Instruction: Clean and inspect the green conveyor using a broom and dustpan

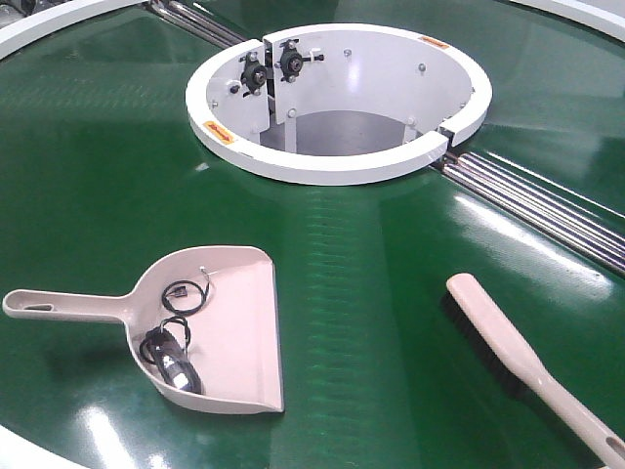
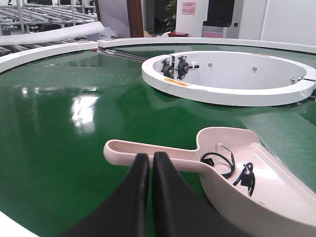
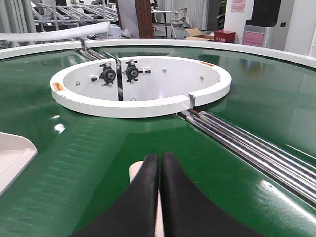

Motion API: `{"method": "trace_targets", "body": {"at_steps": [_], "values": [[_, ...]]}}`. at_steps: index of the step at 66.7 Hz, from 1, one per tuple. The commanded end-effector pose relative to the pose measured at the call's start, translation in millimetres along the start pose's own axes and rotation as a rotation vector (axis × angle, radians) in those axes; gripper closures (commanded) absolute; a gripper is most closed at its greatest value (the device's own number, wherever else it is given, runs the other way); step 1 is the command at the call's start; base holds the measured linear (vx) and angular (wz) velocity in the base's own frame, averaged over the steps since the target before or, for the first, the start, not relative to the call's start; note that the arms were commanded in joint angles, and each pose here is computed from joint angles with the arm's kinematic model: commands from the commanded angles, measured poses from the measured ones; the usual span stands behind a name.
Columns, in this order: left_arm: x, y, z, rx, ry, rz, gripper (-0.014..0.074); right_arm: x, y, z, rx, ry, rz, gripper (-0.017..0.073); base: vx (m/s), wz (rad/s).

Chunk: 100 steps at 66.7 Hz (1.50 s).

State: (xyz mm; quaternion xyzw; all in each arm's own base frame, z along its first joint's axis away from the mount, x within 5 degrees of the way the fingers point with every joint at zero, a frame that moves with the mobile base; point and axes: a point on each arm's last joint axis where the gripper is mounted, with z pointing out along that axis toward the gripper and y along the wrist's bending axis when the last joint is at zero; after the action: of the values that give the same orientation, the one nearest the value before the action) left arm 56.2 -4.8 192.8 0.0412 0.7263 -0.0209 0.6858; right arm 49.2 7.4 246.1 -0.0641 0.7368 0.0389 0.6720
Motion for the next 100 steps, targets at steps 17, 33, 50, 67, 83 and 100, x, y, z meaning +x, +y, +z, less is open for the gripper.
{"method": "trace_targets", "body": {"at_steps": [17, 33, 50, 67, 83, 100], "values": [[3, -0.6, 1, 0.007, -0.054, -0.011, 0.0601, -14, -0.7, -1, 0.008, -0.087, -0.012, 0.0569, 0.0, 0.0], [3, -0.6, 1, 0.007, -0.054, -0.011, 0.0601, -13, -1.2, -1, 0.016, -0.088, -0.02, 0.0569, 0.0, 0.0], [3, -0.6, 1, 0.007, -0.054, -0.011, 0.0601, 24, -10.7, 10, 0.196, -0.087, 0.018, 0.0569, 0.0, 0.0], [3, -0.6, 1, 0.007, -0.054, -0.011, 0.0601, 47, -10.5, 10, 0.21, -0.159, 0.045, 0.0569, 0.0, 0.0], [3, -0.6, 1, 0.007, -0.054, -0.011, 0.0601, 47, -10.5, 10, 0.211, -0.158, 0.037, 0.0569, 0.0, 0.0], [3, -0.6, 1, 0.007, -0.054, -0.011, 0.0601, 47, -10.5, 10, 0.211, -0.158, 0.037, 0.0569, 0.0, 0.0]]}}
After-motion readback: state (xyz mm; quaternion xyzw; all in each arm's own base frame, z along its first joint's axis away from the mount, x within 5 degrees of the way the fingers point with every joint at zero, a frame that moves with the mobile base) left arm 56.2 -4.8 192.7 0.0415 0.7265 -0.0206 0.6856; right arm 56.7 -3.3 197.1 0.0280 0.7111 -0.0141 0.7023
